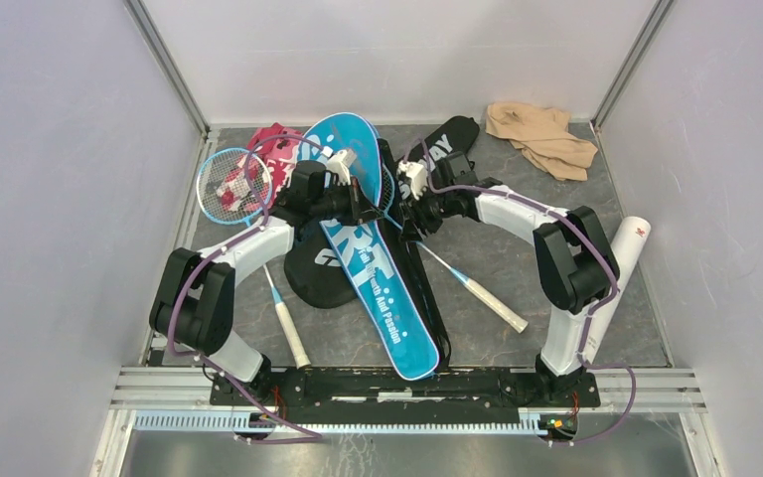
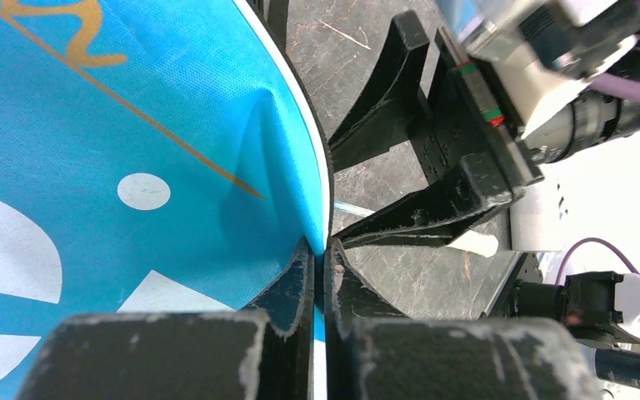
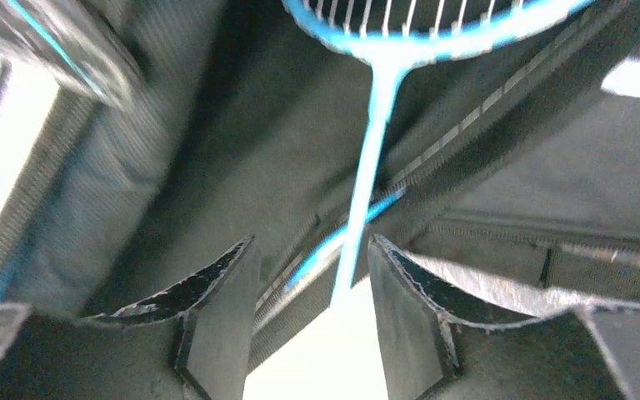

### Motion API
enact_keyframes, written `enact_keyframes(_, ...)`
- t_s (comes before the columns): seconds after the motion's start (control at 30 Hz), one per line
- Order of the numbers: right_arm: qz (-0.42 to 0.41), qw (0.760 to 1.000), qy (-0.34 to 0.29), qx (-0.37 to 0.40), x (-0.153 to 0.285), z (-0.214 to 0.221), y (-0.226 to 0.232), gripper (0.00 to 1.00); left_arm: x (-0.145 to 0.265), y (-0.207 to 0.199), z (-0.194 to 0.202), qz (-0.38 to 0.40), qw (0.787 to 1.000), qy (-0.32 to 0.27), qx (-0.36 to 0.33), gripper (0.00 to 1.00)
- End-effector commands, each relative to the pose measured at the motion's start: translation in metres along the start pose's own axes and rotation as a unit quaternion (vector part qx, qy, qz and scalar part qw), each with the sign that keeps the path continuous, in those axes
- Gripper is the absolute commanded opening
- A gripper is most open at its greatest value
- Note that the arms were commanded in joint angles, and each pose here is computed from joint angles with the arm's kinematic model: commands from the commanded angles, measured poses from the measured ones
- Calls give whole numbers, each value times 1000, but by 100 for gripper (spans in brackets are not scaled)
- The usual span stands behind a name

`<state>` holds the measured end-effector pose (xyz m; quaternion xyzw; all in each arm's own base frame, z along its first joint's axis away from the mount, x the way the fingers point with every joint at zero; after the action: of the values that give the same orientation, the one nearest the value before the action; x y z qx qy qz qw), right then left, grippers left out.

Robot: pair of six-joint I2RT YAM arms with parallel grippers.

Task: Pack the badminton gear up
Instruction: Place the racket in the racket bag.

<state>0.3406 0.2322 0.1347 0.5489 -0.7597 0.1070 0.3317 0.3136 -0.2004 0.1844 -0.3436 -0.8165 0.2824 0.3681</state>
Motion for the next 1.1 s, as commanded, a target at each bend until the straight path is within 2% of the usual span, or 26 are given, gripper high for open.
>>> enact_keyframes(0.0, 2, 1000, 4, 29, 27, 15, -5, 60, 7, -20, -22, 27, 997, -50, -58, 2)
enact_keyframes(0.2, -5, 998, 27, 59, 55, 36, -6, 72, 8, -22, -26, 28, 996, -53, -74, 2)
enact_keyframes(0.43, -56, 994, 72, 62, 62, 68, 0, 72, 10, -25, -28, 31, 994, -55, -84, 2)
enact_keyframes(0.67, -97, 991, 80, 49, 53, 92, 9, 68, 9, -26, -29, 35, 994, -52, -85, 2)
enact_keyframes(0.77, -111, 991, 69, 42, 47, 94, 9, 55, 8, -25, -28, 36, 995, -49, -84, 2)
enact_keyframes(0.9, -134, 990, 45, 28, 42, 86, 10, 28, 5, -21, -27, 33, 995, -45, -88, 2)
enact_keyframes(1.07, -133, 991, 19, 24, 38, 70, 17, 5, 2, -17, -24, 36, 994, -37, -98, 2)
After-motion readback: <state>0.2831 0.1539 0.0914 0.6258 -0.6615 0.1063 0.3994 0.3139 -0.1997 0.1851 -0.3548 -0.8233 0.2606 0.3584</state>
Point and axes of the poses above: each gripper's point midway between its finger pads, its own x axis back along the fingers, its own y axis along the line the jaws close on, z = x × y, the point moved 8 cm from there along x, back along the fingers, and after that the axes turned 9 degrees about x, right-handed, at the moved point
